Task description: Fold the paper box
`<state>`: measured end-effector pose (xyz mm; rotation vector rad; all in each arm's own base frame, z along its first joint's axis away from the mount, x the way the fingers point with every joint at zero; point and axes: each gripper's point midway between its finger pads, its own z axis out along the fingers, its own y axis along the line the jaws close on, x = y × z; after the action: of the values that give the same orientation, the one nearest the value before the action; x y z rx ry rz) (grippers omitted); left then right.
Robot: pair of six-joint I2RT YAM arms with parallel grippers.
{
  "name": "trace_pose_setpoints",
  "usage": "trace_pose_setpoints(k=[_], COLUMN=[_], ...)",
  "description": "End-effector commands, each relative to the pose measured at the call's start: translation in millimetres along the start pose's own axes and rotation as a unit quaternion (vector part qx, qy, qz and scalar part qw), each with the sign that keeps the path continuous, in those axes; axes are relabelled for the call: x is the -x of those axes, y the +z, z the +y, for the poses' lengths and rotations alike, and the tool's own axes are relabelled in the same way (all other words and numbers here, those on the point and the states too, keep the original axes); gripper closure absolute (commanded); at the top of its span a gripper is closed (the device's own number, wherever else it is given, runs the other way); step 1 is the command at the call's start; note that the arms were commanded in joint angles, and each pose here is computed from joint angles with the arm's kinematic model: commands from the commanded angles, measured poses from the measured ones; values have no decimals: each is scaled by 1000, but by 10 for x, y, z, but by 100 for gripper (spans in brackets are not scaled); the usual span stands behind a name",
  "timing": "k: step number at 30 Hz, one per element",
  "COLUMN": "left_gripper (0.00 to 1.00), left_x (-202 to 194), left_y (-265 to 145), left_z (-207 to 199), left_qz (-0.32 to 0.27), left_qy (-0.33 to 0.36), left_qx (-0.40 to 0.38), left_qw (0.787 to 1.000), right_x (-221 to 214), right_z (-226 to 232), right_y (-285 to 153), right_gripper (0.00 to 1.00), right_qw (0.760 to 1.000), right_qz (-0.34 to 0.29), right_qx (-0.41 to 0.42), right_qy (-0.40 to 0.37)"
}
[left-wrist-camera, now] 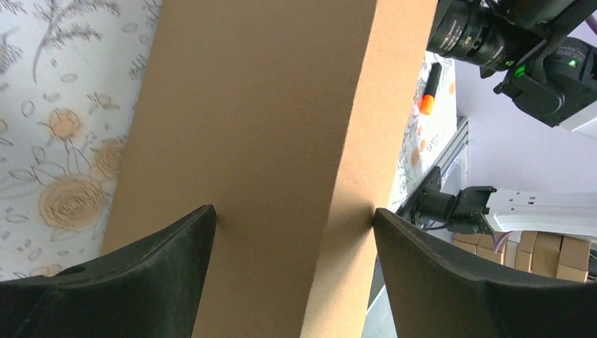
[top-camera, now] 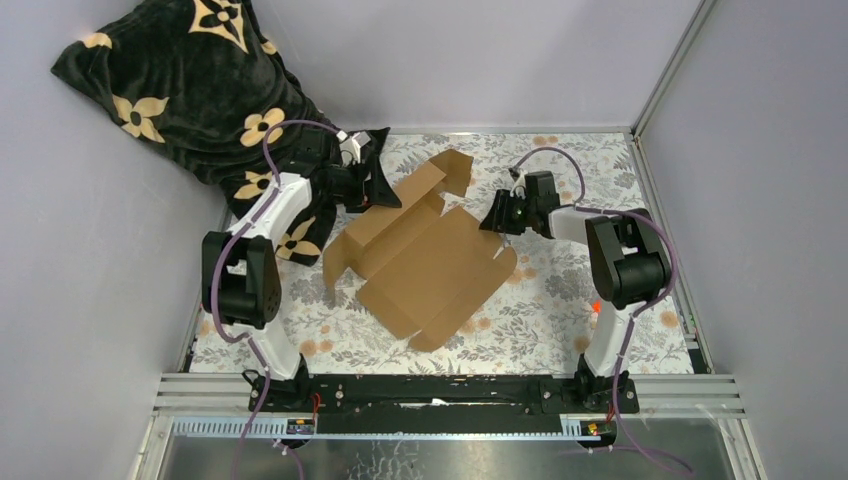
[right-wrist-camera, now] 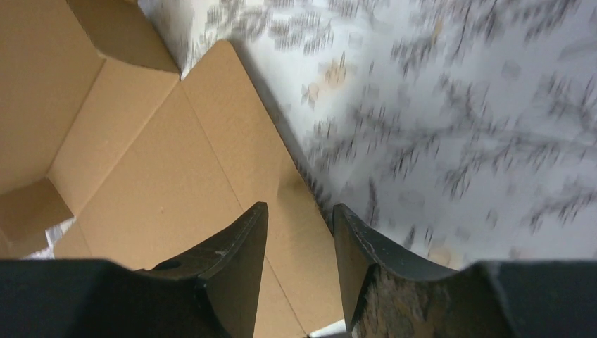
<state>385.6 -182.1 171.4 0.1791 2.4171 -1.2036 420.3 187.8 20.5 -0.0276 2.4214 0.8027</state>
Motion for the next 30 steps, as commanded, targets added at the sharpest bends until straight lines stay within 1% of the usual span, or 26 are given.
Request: trace_pose_setpoints(k=[1,7,11,14,17,22,25,30], left_gripper=[12,12,12,12,12,12,12,12], left_x=[-92,-365,-472,-561,-573,-398,-290,-185], left_y=[-45,-30,-30,3,38,88,106,101], left_z=[-155,-230,-305,-384,-358,-314,-285,-194], left_qz=[-11,1,3,7,9,5,5,3], left_qy=[13,12,8,12,12,14,17,11], left_qx=[-8,-11,-20,-27,-24,-11,-3,2], left_qw=[1000,1000,1000,1000,1000,1000,1000,1000], right_x=[-321,-613,-759,-816,-752,-239,157,683], right_z=[46,137,244,331,405,472,446,308], right_y=[-240,-492,-620,-743,-889,-1032,-1064,-1002], right_gripper=[53,53,53,53,53,51,51,51], right_qw=[1000,1000,999,1000,1000,997,996,993], right_qz=[13,13,17,14,-6,-54,-84,-113], right_qx=[-15,-17,-15,-10,-8,-38,-35,-25], right_qy=[-8,-15,-23,-24,-27,-32,-9,31])
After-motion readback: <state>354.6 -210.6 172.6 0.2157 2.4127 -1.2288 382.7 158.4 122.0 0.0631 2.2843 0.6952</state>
